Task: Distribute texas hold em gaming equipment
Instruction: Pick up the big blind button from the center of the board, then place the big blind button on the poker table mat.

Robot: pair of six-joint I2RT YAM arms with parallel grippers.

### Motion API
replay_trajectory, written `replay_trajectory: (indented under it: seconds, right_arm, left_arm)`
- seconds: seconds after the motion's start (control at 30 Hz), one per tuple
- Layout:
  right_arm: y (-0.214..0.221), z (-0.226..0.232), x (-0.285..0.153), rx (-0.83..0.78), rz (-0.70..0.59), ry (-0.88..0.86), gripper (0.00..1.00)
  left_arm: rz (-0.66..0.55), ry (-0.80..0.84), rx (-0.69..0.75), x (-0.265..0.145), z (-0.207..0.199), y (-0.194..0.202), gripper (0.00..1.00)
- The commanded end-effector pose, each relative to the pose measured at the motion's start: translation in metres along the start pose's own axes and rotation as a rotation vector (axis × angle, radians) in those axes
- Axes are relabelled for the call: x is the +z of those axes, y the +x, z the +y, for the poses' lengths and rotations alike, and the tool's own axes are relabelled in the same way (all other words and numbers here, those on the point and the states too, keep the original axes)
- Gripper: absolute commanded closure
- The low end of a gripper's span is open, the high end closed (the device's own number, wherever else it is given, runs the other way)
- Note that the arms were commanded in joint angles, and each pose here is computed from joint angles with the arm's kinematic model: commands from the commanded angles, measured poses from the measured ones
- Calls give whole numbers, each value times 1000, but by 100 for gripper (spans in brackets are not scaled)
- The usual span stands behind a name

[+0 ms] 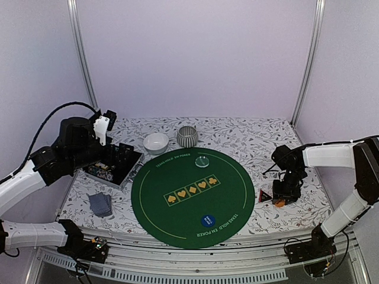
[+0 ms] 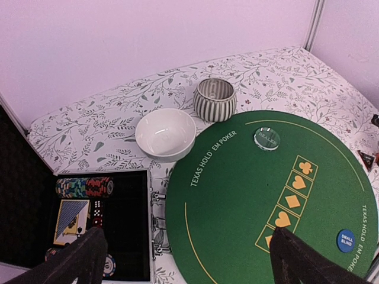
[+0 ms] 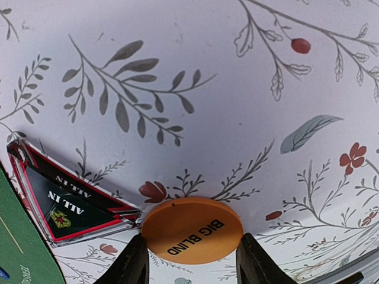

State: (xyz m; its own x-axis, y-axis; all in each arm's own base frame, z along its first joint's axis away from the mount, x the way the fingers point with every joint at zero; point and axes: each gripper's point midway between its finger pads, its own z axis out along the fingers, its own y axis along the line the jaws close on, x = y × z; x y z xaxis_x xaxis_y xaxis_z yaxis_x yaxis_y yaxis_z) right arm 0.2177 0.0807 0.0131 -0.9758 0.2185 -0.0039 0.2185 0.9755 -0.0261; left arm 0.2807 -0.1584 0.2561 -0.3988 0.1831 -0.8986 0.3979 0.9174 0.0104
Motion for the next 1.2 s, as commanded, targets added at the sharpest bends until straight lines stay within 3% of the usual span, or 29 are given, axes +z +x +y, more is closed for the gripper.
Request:
replay_trajectory:
  seconds: [0.0,0.43,0.73,0.87,1.0,1.17]
  right_arm:
    - [-10,-4,-15,19,-56,14,55]
    - [-15,0,-30,22,-81,-9,58]
    - [-18,29,-46,-25,-96,-48,61]
    - [-14,67,-49,-105,-91,-65,62]
    - [-5,134,-51,-234,-85,-104,62]
    - [15,255,-59,-457,-100,-211,63]
  left_arm:
    - [-18,-2,0,0,3,-1,2]
    - [-23,-4,-1,-1,4,-2,2]
    - [-25,-5,0,-2,4,-3,2]
    - [-22,-4,-1,-1,4,-2,2]
    - [-20,-5,-1,-1,4,-1,2]
    - [-26,-23,-2,-2,8,-2,2]
